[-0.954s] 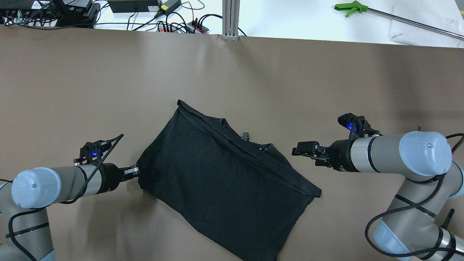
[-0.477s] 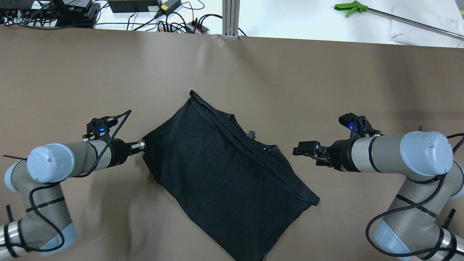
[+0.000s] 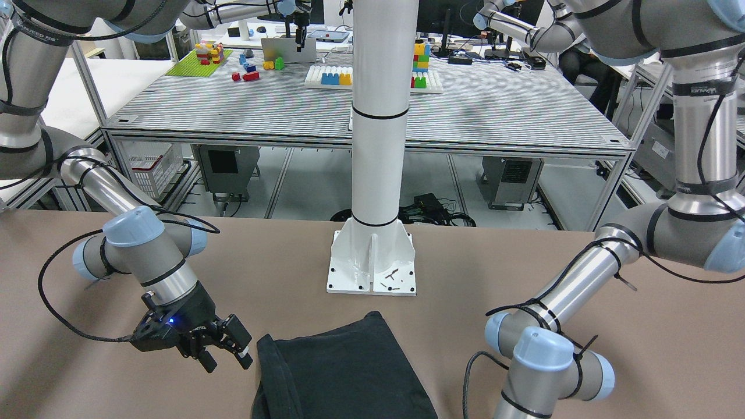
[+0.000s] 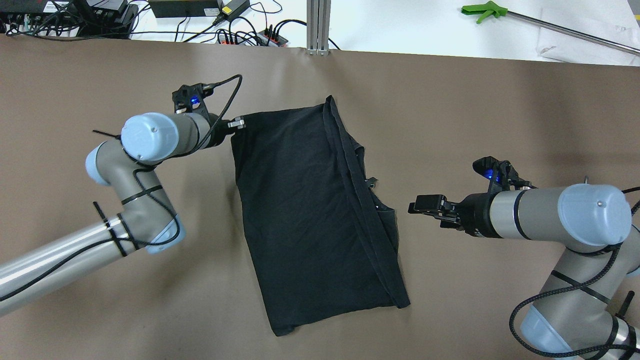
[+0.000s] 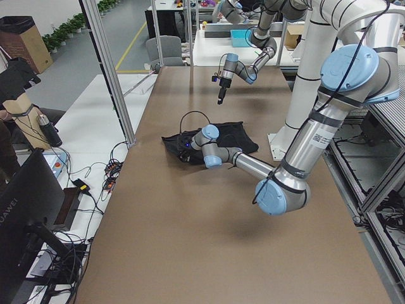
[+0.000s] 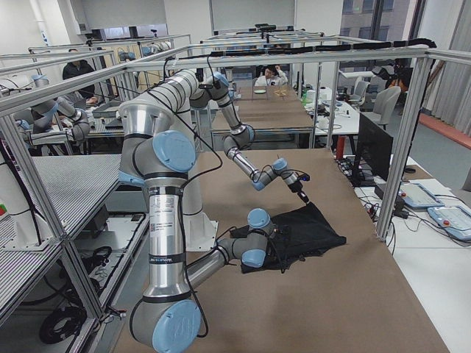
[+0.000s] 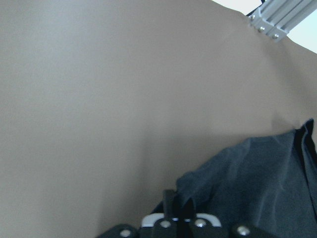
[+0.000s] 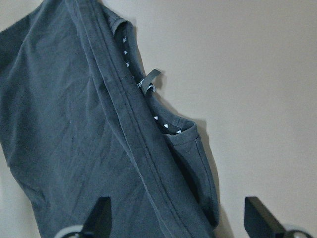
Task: Fold clothes
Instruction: 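Lift the shirt side with the left gripper and fold it over the shirt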
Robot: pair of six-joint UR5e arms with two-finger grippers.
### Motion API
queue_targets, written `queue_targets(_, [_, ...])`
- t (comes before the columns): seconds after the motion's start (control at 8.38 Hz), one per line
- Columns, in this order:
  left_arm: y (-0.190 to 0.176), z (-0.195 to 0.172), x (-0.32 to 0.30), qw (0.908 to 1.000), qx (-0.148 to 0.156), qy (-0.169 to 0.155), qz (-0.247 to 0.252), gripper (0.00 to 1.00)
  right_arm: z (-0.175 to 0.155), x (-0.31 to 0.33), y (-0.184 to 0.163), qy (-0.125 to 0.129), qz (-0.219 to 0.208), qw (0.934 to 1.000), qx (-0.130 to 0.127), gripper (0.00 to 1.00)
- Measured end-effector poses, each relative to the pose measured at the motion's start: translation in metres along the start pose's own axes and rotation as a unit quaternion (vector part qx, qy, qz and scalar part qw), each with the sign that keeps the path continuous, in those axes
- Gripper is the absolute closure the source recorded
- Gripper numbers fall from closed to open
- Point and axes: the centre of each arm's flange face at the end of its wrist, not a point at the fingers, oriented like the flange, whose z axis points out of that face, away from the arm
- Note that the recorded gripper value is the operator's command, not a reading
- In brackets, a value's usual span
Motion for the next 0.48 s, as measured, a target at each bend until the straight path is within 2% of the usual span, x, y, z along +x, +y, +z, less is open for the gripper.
queue_targets(0.12, [-0.029,0.023,0.025,0.9998,0.012,-0.009,0.016,1.00,0.000,0.000,-0.001,-0.001,0.000,1.0000,0.005,0.06])
queue_targets(0.24, [-0.050,0.041,0.049,0.9992,0.019,-0.018,0.030,0.92,-0.001,-0.001,-0.001,-0.001,-0.001,1.0000,0.007,0.06])
queue_targets(0.48, [-0.071,0.058,0.080,0.9983,0.029,-0.027,0.043,0.06,0.001,0.000,-0.001,0.000,-0.001,1.0000,0.009,0.06])
